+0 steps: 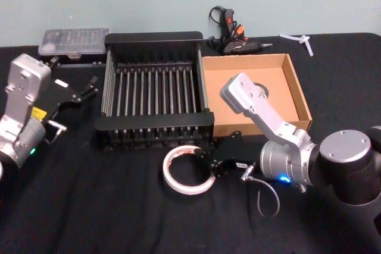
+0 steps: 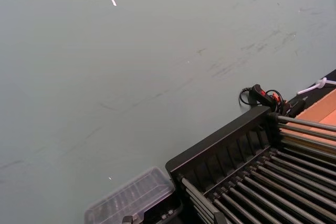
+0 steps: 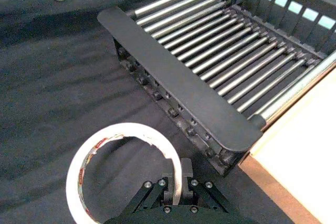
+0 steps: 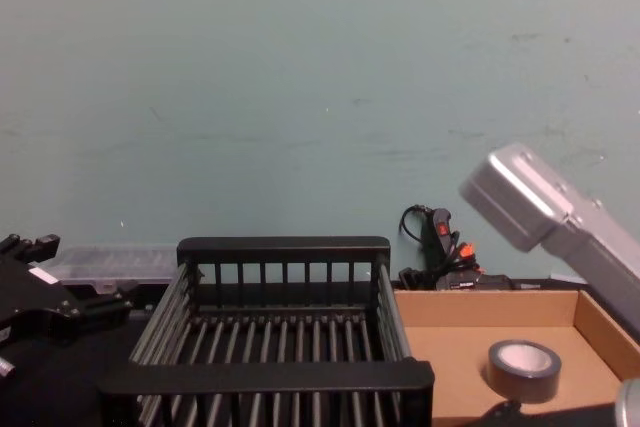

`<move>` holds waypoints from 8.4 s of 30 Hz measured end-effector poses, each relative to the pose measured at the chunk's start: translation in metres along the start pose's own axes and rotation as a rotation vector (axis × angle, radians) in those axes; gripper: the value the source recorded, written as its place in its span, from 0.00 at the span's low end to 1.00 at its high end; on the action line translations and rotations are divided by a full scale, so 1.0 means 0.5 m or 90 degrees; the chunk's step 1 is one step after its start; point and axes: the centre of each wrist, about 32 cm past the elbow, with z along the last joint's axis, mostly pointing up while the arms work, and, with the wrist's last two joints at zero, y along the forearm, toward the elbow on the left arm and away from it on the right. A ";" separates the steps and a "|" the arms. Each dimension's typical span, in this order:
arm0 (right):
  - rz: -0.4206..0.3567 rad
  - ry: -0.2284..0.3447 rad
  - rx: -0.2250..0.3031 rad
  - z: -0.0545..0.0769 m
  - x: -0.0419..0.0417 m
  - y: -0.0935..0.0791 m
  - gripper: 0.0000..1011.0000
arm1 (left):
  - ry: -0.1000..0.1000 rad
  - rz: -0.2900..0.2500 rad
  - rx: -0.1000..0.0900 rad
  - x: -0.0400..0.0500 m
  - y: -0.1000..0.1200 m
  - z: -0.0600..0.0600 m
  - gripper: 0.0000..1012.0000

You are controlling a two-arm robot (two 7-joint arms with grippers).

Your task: Pick up the white tape and place it into the black box , Pick up the silver tape and place it into the brown box.

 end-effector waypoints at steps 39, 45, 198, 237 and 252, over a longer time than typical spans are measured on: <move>-0.105 -0.055 0.135 0.062 0.050 -0.048 0.10 | 0.000 0.000 0.000 0.000 0.000 0.000 0.99; -0.123 -0.055 0.138 0.069 0.075 -0.030 0.10 | 0.000 0.000 0.000 0.000 0.000 0.000 0.99; -0.353 -0.099 0.146 0.012 0.091 -0.044 0.99 | 0.000 0.000 0.000 0.000 0.000 0.000 0.99; -0.389 -0.093 0.116 -0.035 0.094 -0.030 0.99 | 0.000 0.000 0.000 0.000 0.000 0.000 0.99; -0.388 -0.093 0.117 -0.034 0.094 -0.030 0.99 | 0.000 0.000 0.000 0.000 0.000 0.000 0.99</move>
